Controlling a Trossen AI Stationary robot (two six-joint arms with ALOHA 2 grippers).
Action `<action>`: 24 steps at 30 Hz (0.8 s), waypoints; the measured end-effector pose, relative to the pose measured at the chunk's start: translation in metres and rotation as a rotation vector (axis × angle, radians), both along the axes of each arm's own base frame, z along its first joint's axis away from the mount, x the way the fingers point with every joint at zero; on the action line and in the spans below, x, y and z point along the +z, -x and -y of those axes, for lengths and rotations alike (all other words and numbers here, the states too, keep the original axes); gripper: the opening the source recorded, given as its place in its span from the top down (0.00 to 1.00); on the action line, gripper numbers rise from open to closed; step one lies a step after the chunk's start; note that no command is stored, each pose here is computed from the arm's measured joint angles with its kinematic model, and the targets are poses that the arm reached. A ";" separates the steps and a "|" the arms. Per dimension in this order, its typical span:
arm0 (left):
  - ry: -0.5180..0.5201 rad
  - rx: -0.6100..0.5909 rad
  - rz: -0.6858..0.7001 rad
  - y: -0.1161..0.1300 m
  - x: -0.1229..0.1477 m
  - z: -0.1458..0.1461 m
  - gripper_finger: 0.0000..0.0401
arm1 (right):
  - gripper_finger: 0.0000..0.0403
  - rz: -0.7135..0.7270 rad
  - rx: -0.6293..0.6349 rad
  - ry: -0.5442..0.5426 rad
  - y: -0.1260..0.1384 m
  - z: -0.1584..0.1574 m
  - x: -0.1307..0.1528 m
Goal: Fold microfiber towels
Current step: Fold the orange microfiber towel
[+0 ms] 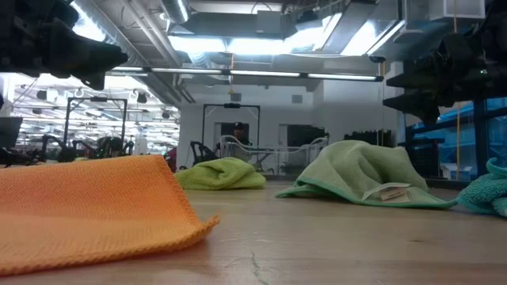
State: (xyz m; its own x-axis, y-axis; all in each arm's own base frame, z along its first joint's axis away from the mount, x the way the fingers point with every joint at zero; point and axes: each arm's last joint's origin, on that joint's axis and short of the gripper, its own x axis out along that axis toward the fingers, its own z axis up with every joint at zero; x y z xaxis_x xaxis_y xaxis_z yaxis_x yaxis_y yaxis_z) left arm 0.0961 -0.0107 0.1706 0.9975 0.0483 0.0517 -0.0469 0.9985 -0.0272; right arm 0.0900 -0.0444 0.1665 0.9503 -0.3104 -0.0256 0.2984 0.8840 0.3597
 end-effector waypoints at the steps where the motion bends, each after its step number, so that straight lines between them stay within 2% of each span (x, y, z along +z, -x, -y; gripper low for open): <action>1: 0.000 0.000 0.000 0.000 0.000 0.000 0.79 | 0.30 0.000 0.000 0.000 0.000 0.000 0.000; 24: 0.002 0.000 0.010 0.000 0.001 0.000 0.79 | 0.30 -0.001 0.002 0.004 0.000 0.000 0.000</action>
State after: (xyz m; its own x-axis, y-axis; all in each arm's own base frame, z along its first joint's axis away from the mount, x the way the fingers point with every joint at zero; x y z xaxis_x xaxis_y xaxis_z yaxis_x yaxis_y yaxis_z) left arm 0.0960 -0.0107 0.1716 0.9969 0.0484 0.0619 -0.0466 0.9985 -0.0301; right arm 0.0900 -0.0444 0.1666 0.9510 -0.3083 -0.0249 0.2966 0.8862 0.3558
